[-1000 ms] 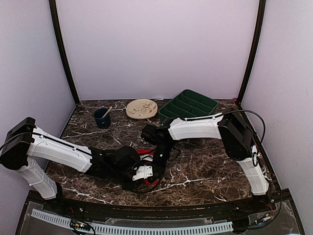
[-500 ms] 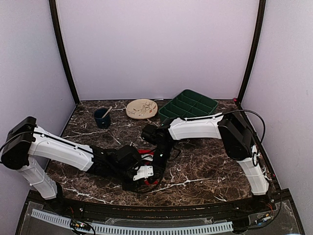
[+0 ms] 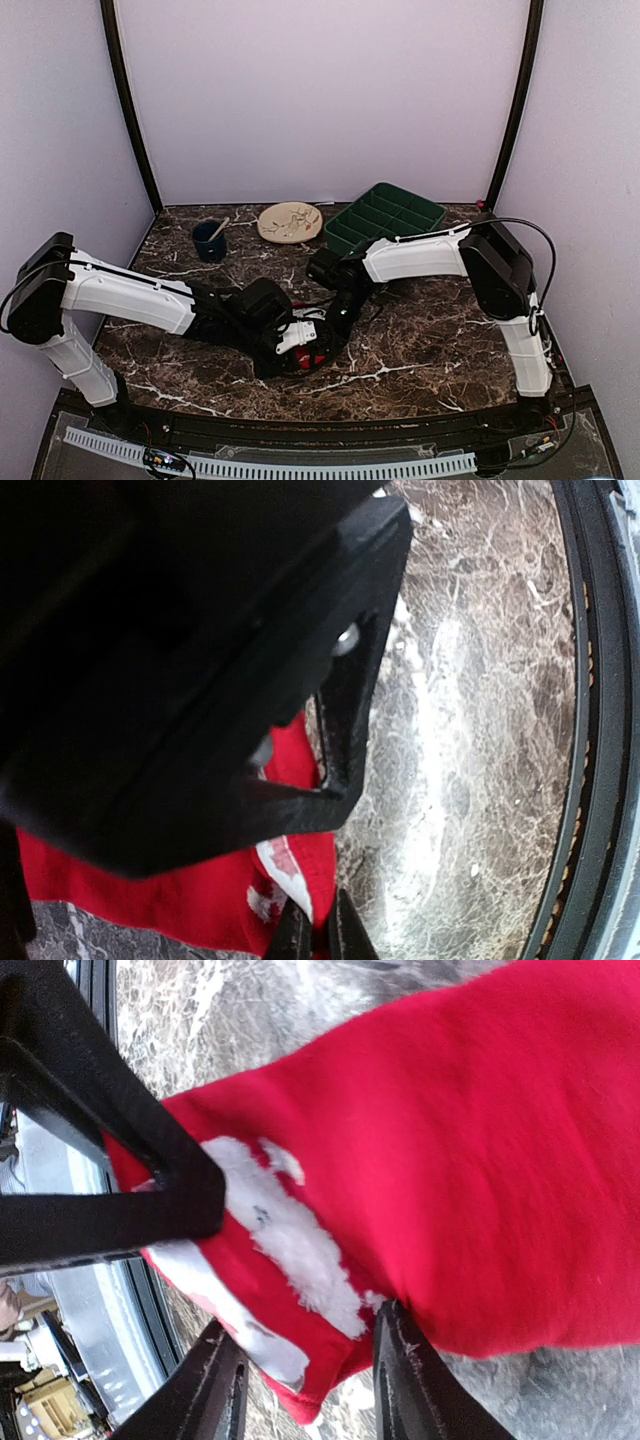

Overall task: Roll the socks
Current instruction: Roll the sock at the center of the board.

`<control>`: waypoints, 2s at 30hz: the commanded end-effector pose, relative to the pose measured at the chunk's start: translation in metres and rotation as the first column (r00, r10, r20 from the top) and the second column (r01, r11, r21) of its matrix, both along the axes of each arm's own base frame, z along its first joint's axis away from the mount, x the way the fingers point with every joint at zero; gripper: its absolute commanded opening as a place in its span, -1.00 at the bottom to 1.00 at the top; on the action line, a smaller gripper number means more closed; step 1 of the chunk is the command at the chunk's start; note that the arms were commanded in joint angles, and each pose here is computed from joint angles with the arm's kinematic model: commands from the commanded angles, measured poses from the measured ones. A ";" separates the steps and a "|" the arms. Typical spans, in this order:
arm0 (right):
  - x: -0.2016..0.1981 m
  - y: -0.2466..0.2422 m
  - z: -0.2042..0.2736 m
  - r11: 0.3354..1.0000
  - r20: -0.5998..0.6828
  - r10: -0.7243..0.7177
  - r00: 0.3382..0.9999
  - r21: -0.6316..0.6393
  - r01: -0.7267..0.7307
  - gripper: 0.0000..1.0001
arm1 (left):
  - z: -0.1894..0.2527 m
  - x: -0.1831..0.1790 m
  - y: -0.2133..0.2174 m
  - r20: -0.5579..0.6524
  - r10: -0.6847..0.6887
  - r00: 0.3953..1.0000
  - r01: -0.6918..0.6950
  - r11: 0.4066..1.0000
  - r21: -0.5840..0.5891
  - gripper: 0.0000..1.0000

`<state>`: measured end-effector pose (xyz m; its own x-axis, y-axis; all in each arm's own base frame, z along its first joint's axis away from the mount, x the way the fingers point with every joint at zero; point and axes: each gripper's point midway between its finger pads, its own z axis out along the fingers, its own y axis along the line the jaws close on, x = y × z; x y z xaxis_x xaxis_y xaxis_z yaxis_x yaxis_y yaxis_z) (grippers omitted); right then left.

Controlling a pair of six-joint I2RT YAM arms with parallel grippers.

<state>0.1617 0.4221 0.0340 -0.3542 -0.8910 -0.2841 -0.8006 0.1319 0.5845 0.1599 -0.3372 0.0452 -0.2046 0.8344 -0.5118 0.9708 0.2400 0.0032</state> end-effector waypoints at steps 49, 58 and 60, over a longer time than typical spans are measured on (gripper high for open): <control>0.035 -0.042 0.037 0.951 0.440 -0.293 0.849 0.226 0.211 -0.06 | 0.001 -0.018 0.012 -0.753 0.075 0.653 -0.166 0.985 -0.046 -1.00; 0.008 -0.027 0.044 0.964 0.596 -0.240 0.766 0.237 0.117 -0.11 | -0.003 -0.020 0.016 -0.807 0.078 0.585 -0.176 0.984 -0.032 -1.00; 0.002 -0.023 0.046 0.967 0.627 -0.225 0.746 0.240 0.089 -0.12 | -0.003 -0.021 0.017 -0.813 0.077 0.576 -0.175 0.984 -0.031 -1.00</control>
